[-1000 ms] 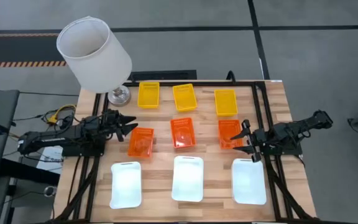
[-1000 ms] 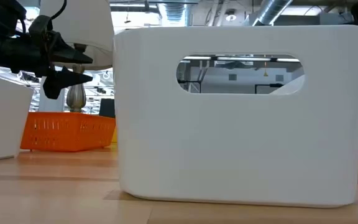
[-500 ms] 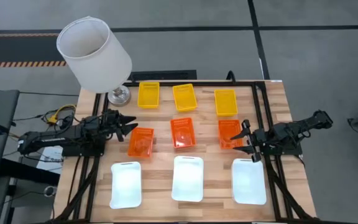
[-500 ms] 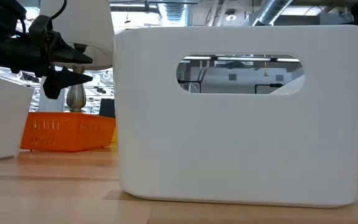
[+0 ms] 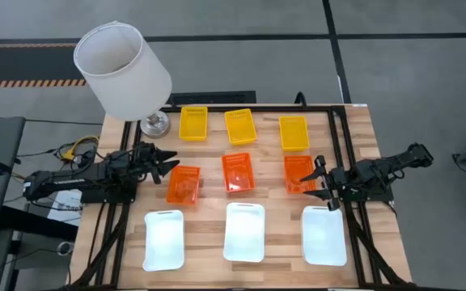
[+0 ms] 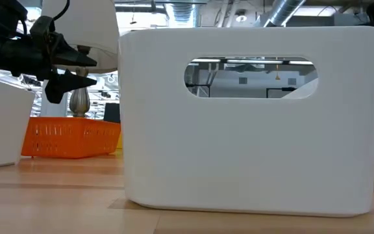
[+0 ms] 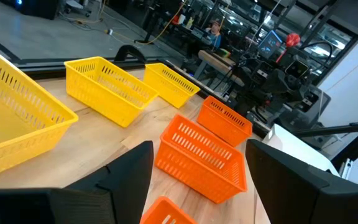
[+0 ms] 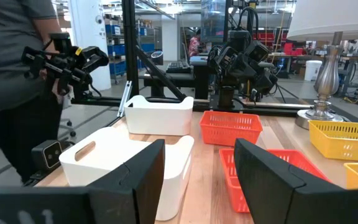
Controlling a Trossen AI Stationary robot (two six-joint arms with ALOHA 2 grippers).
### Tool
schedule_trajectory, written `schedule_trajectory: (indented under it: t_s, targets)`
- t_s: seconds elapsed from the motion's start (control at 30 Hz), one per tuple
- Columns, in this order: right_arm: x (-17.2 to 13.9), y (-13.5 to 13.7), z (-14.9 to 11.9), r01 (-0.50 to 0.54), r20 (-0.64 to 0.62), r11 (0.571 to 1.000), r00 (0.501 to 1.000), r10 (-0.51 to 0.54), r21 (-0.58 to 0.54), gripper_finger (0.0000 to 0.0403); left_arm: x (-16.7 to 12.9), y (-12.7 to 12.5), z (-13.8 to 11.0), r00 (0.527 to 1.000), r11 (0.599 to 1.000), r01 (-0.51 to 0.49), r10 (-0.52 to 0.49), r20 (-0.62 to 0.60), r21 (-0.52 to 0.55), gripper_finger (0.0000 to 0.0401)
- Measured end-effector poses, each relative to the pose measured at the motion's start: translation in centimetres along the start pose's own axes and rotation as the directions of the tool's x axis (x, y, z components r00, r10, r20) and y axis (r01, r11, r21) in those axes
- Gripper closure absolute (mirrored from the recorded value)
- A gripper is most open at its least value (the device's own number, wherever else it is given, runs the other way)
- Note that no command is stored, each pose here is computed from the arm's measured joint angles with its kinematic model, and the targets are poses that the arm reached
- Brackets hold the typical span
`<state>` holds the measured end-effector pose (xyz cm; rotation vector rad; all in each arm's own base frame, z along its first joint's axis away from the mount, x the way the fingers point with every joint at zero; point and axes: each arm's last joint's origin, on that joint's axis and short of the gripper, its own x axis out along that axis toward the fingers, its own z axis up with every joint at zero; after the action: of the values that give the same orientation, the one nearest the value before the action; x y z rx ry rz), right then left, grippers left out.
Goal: Stack baskets by color
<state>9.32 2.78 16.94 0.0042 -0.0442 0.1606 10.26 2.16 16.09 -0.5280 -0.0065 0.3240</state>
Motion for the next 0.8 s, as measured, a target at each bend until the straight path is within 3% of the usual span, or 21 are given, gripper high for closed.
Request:
schedule_trajectory:
  t_s: [0.17, 0.47, 0.8]
  targets:
    - [0.0, 0.0, 0.01, 0.0, 0.0, 1.0, 1.0, 0.0, 0.0, 0.0187, 0.0, -0.01, 0.01, 1.0, 1.0, 0.001, -0.001, 0.001, -0.006, 0.0154]
    - [0.0, 0.0, 0.01, 0.0, 0.0, 1.0, 1.0, 0.0, 0.0, 0.0187, 0.0, -0.01, 0.02, 1.0, 0.983, 0.0, 0.0, 0.002, -0.181, 0.0154]
    - [0.0, 0.0, 0.0, 0.0, 0.0, 1.0, 1.0, 0.0, 0.0, 0.0187, 0.0, 0.0, 0.01, 1.0, 0.98, -0.001, 0.001, 0.002, -0.2, 0.0154]
